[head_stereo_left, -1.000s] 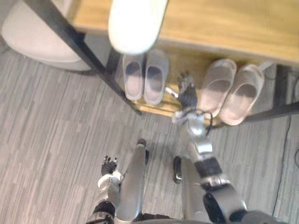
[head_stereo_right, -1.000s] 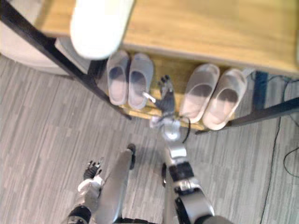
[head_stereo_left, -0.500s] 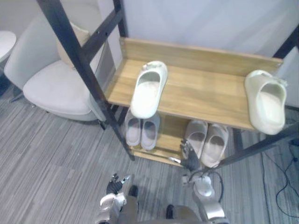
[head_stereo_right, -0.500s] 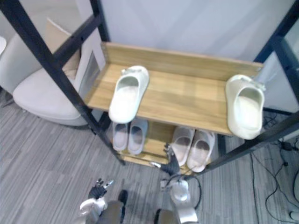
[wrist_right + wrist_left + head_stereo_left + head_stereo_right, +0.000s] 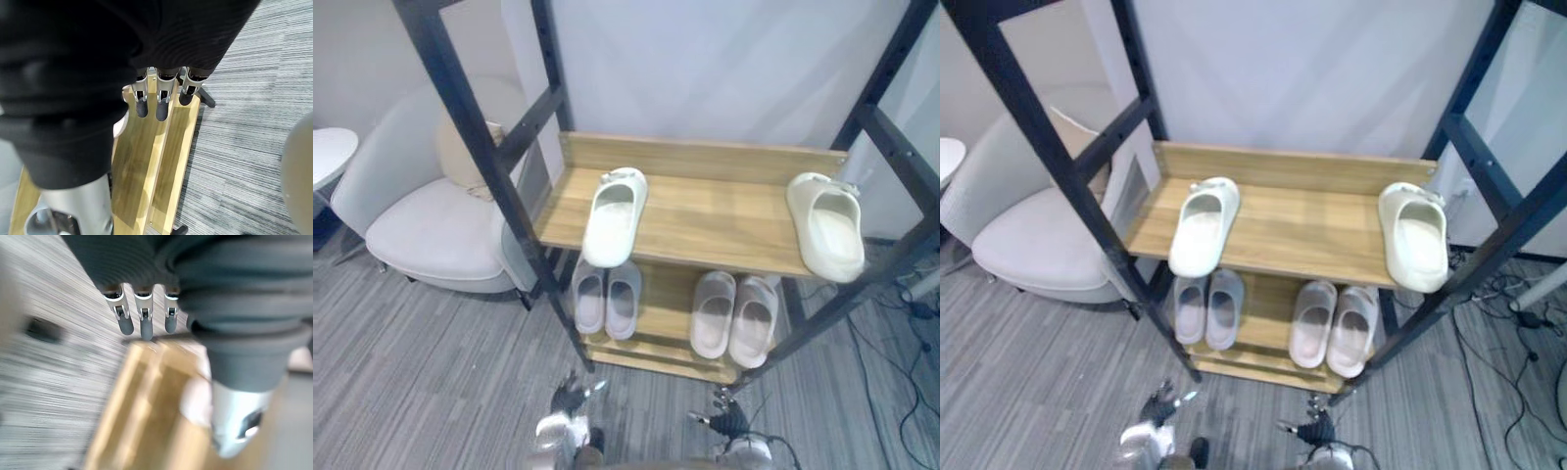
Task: Organize the slippers on the shoe rack
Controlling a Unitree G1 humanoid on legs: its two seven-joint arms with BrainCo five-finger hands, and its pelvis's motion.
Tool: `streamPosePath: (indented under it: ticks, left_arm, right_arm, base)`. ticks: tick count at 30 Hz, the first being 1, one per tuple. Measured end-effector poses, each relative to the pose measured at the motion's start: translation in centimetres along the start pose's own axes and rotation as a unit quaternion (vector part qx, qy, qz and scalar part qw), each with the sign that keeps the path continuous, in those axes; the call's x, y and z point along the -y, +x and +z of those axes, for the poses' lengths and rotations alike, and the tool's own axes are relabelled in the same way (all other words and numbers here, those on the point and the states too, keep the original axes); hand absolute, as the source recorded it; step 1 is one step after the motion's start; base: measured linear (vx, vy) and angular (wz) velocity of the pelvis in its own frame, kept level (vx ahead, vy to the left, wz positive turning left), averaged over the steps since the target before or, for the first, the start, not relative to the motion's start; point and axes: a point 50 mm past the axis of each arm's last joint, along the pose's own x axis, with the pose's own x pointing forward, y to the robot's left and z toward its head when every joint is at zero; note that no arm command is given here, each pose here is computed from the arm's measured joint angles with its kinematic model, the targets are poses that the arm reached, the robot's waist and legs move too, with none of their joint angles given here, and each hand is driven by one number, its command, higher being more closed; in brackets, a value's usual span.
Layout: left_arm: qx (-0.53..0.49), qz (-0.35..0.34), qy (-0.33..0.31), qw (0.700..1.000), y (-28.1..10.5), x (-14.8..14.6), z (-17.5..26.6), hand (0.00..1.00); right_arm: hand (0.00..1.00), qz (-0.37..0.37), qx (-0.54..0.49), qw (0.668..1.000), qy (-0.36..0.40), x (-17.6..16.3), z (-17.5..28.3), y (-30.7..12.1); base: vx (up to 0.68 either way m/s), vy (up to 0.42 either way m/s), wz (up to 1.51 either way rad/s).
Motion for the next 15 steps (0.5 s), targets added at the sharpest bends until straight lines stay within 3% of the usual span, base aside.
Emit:
streamPosePath:
  ticks: [6,9,11,15]
  left_arm:
    - [0.047,-0.148,0.075,0.985,-1.5,5.2,1.4,0.0]
    - [0.123,-0.226,0.095,0.962,-2.9,8.1,4.4,0.0]
    - [0.21,-0.297,0.088,0.927,-5.3,10.6,7.9,0.0]
    - [0.271,-0.34,0.081,0.897,-6.7,12.4,10.3,0.0]
  right_arm:
    - [0.0,-0.005,-0.02,1.0,0.001,0.2,-1.0,-0.1]
    - [0.0,-0.011,-0.029,1.0,0.003,0.4,-1.5,-0.1]
    - [0.0,-0.016,-0.033,0.999,0.001,0.4,-1.8,-0.3]
    - [0.0,-0.009,-0.032,0.999,-0.014,0.4,-1.9,-0.3]
  base:
    - [0.01,0.005,0.01]
    - [0.09,0.011,0.07]
    - [0.11,0.01,0.08]
    - [0.06,-0.006,0.0]
